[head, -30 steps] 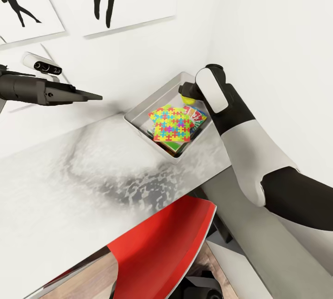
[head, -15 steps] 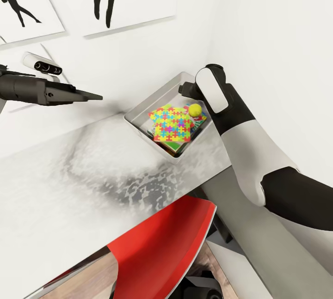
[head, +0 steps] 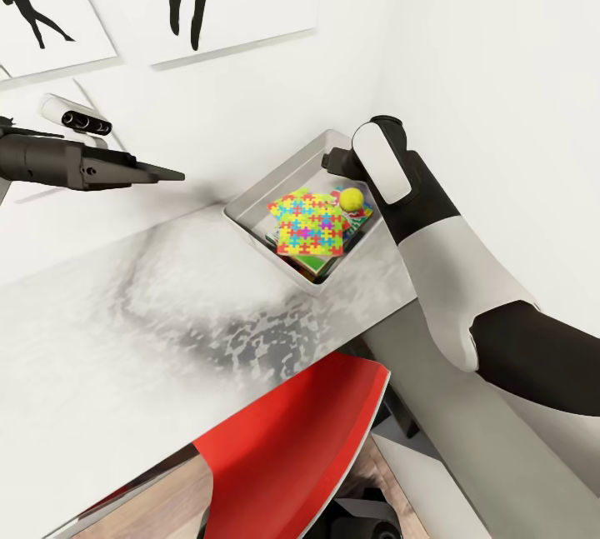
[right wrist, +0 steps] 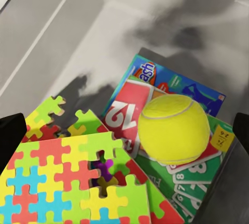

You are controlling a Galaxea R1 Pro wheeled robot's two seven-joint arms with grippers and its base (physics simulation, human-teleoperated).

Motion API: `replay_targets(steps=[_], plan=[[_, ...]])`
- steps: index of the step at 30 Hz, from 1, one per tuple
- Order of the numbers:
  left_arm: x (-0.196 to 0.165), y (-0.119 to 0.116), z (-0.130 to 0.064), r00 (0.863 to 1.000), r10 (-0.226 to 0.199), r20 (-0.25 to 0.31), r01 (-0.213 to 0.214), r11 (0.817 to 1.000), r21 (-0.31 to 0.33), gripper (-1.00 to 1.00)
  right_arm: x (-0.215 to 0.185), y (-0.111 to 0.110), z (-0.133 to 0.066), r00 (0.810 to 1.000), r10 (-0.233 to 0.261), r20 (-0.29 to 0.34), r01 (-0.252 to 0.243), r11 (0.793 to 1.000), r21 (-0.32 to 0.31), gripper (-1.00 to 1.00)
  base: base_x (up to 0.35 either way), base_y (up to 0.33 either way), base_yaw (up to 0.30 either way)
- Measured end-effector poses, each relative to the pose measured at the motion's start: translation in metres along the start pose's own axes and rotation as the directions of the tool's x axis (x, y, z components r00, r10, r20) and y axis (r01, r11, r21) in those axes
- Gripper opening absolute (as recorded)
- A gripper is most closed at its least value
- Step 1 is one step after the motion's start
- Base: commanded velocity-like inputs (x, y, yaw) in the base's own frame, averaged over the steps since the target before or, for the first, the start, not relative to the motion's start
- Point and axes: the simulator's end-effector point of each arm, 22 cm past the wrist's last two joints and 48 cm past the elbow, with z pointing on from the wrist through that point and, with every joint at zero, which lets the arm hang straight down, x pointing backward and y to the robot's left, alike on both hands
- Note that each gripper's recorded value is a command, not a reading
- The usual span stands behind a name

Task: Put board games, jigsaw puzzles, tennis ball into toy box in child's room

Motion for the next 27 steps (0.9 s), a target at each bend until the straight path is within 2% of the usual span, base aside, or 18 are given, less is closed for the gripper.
replay_targets(steps=[6,12,18,27], plan=[[0.000,0.000,-0.001,1.000,0.004,-0.003,-0.004,1.000,-0.004,1.00,-0.003,0.001,-0.002,1.000,0.001,0.009,-0.001,1.000,-0.002,1.00,-0.028,0.000,0.000],[0.000,-0.001,-0.002,1.000,0.004,-0.003,-0.004,1.000,-0.006,1.00,-0.020,0.009,-0.017,0.998,0.005,0.057,-0.003,1.000,-0.030,1.00,-0.247,0.000,0.000],[-0.003,-0.006,-0.003,1.000,0.011,-0.002,-0.011,1.000,-0.007,1.00,-0.026,0.012,-0.025,0.997,0.006,0.072,-0.003,0.999,-0.037,1.00,-0.098,0.000,-0.004],[-0.008,-0.013,-0.005,1.000,0.025,0.000,-0.025,1.000,-0.009,1.00,-0.032,0.013,-0.034,0.996,0.005,0.084,-0.002,0.999,-0.039,1.00,-0.293,0.000,-0.057]])
